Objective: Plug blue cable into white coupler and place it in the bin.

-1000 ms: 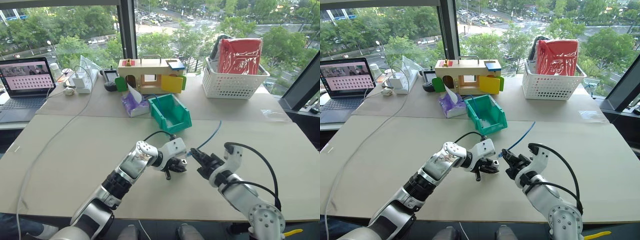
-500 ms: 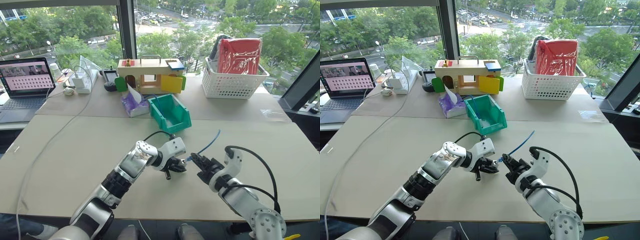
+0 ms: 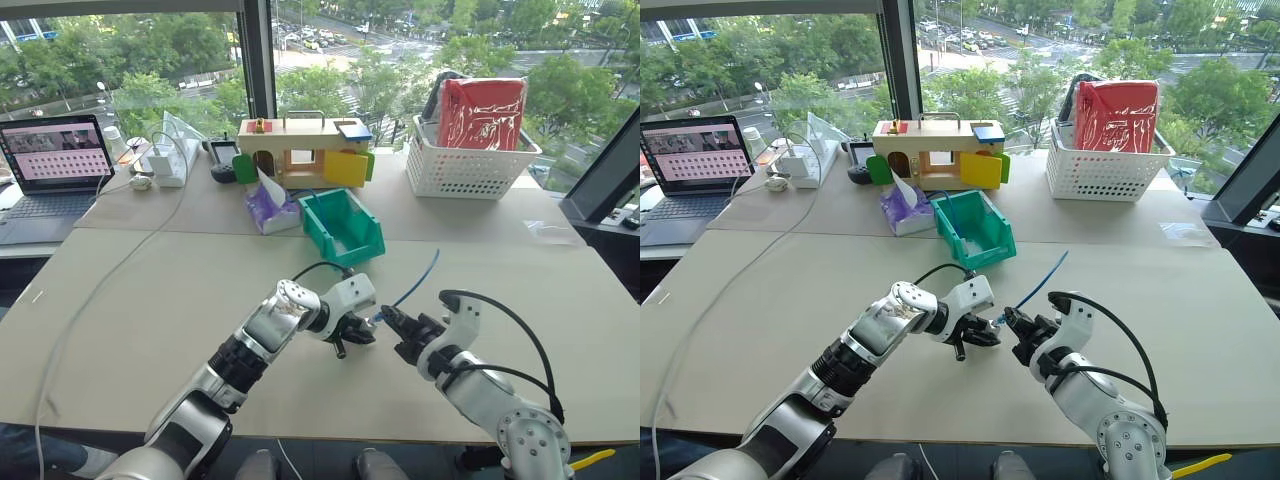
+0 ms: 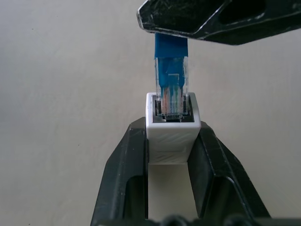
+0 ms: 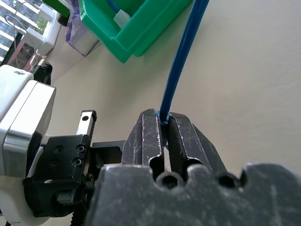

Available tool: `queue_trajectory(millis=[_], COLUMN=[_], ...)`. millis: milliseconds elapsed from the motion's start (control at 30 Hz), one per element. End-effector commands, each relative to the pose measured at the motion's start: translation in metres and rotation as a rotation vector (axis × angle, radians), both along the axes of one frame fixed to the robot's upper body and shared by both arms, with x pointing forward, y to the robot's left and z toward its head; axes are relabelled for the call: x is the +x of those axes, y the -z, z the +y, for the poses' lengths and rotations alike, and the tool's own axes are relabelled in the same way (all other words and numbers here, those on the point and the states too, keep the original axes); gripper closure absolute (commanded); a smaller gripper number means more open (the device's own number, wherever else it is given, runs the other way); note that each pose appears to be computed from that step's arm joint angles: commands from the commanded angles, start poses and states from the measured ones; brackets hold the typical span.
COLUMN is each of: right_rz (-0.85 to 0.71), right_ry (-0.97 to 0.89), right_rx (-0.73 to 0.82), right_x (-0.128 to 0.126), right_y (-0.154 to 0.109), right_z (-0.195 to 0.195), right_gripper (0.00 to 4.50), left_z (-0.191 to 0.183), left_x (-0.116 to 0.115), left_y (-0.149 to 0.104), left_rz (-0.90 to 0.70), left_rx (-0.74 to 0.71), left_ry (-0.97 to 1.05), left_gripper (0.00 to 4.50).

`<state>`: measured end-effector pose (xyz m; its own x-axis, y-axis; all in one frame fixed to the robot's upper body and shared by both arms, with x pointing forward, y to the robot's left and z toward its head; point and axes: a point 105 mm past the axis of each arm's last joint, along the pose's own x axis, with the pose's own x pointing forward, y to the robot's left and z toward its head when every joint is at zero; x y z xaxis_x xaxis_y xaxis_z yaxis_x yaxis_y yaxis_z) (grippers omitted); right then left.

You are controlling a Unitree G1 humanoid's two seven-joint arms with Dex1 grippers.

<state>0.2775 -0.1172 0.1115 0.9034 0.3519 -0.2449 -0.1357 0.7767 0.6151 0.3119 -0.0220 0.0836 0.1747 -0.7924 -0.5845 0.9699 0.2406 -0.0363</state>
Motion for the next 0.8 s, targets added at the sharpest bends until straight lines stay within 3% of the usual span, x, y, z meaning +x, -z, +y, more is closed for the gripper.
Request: queue_trajectory(millis=[33, 267, 367, 800], right_rz=[0.004, -0.014, -0.022, -0.018], right_ry=[-0.027, -0.048, -0.065, -0.135], right_rx=[-0.082, -0.14, -0.154, -0.212], right_x=[-0.004, -0.005, -0.006, -0.01], right_y=[0.003, 0.001, 0.0, 0.003], right_z=[0.002, 0.005, 0.007, 0.012], right_gripper=[4.5, 4.5, 4.5, 4.5], left_z=[-0.012, -0.013, -0.007, -0.02], left_x=[-0.004, 0.01, 0.01, -0.001], left_y=[-0.001, -0.005, 0.011, -0.003], left_rz=[0.035, 0.001, 0.045, 0.076], left_rx=[-0.048, -0.007, 0.165, 0.118], left_ry=[-0.031, -0.159, -0.196, -0.118], left_gripper=[3.84, 3.84, 3.84, 3.84])
